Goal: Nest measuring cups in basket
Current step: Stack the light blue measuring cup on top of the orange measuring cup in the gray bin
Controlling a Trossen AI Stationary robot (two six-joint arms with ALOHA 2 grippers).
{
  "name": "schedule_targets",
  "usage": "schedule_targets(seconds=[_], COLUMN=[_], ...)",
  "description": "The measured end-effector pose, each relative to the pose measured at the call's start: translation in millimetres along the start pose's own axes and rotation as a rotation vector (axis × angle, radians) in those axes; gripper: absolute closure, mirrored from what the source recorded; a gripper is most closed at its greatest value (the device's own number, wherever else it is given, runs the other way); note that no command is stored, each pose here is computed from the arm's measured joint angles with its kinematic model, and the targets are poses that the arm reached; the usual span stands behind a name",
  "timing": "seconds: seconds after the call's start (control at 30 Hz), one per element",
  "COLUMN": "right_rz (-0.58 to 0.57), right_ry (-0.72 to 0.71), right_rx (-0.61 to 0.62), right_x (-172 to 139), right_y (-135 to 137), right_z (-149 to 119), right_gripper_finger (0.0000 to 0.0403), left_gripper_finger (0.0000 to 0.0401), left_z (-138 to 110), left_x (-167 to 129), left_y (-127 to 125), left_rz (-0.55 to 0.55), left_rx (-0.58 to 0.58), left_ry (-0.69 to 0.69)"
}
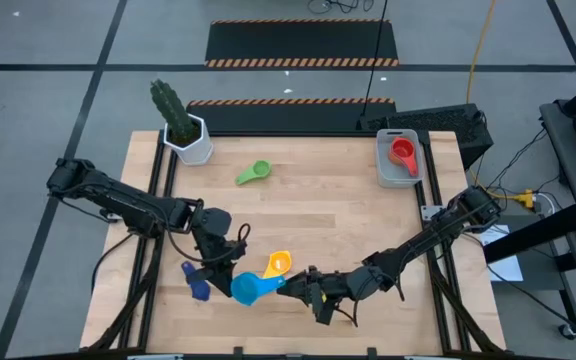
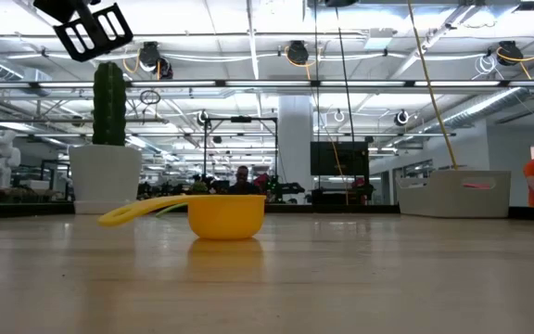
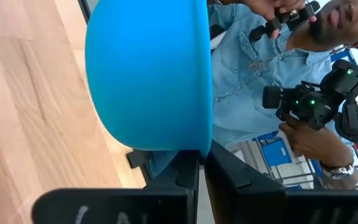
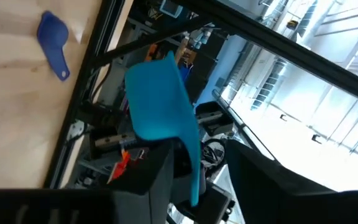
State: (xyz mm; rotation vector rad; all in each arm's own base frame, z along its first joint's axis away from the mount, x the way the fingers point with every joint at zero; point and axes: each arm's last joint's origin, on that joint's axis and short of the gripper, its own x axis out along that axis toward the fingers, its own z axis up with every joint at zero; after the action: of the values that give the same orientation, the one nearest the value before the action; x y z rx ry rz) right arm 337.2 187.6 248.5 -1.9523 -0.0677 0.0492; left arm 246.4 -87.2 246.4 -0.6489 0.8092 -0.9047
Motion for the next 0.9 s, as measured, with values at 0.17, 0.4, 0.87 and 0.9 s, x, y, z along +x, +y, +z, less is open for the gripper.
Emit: schedule_targets(seconds=[0.17, 0.4, 0.87, 0.9], right_rz=[0.005, 0.006, 0.070, 0.082], right_ry=[0.012, 0.013, 0.111, 0.131], right_rx=[-0.025, -0.028, 0.082, 0.096], right_x=[2.2, 2.8, 0.6, 0.1], right_y=[1.8, 2.2, 4.8, 5.6], right_z=[-4.4, -5.6, -4.7, -4.0], right_gripper_finger=[0.0290, 0.0348, 0.0401, 0.0401], left_gripper_finger=[0.0391, 0.0380, 0.0258, 0.0244], left_z=[-0.7, -2.0, -0.4, -0.7], left_x=[1.1, 1.1, -6.1, -7.7], left_y=[-0.9, 0.1, 12.8, 14.9], left_rz=[-0.002, 0.007, 0.209, 0.229], left_rx=[0.000, -0.008, 0.010, 0.007], left_ry=[0.004, 0.014, -0.064, -0.064])
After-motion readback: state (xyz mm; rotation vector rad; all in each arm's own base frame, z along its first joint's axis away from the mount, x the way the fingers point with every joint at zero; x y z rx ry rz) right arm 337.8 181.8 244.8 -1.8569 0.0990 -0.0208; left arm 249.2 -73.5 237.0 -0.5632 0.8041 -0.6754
